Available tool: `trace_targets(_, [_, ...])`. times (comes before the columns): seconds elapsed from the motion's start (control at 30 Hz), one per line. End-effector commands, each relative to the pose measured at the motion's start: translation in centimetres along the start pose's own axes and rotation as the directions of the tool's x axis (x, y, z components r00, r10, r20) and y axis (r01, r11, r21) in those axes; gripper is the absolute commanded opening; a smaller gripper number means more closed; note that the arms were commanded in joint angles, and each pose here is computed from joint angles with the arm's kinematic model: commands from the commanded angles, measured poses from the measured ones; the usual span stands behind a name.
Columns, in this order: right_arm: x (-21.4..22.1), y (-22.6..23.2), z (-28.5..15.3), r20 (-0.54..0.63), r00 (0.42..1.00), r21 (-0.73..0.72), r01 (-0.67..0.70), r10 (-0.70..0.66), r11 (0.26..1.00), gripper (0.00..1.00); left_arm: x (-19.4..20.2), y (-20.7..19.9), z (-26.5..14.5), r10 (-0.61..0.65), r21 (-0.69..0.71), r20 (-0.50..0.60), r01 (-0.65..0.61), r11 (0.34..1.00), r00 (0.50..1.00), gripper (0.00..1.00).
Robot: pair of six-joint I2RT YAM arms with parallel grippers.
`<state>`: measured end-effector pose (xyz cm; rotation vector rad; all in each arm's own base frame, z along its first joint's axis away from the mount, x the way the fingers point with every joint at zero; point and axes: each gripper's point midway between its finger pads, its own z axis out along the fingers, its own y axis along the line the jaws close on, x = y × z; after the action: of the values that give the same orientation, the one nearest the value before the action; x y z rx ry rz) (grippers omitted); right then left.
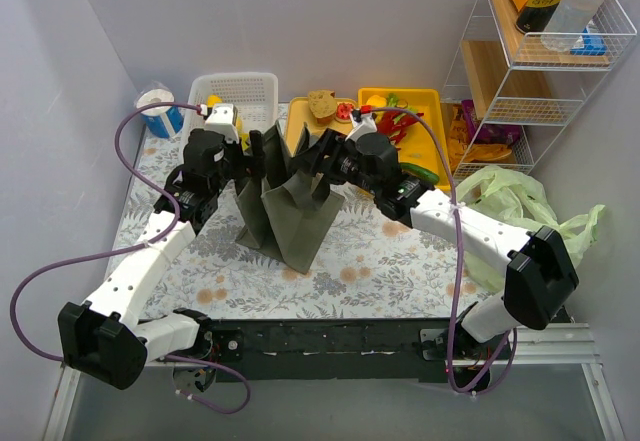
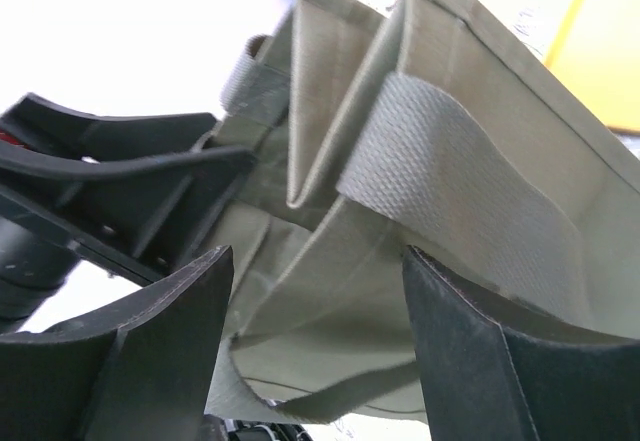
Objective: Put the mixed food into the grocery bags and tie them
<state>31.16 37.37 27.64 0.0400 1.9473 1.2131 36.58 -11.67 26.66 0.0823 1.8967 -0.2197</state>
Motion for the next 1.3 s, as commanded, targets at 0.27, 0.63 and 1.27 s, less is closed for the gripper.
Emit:
trace_targets(0.27, [-0.1, -1.7, 1.0, 0.061, 0.998, 0.145, 0.018, -0.027, 0.989, 0.75, -2.9, 1.4, -0.8, -0.048, -0.053, 0.083, 0.052, 0.997, 0.995, 0.98])
trace_targets(0.63, [-0.1, -3.9, -0.8, 0.089, 0.993, 0.213, 0.063, -0.083, 0.975, 0.47, 0.0, -0.8, -0.3, 0.004, 0.099, -0.017, -0.002, 0.995, 1.000, 0.90])
trace_targets(1.27, [-6.9, -4.1, -6.4, 0.058, 0.867, 0.386, 0.438, -0.495, 0.812, 0.01, -2.3, -1.7, -0.1, 0.065, 0.138, -0.037, -0.059, 0.989, 0.997, 0.00])
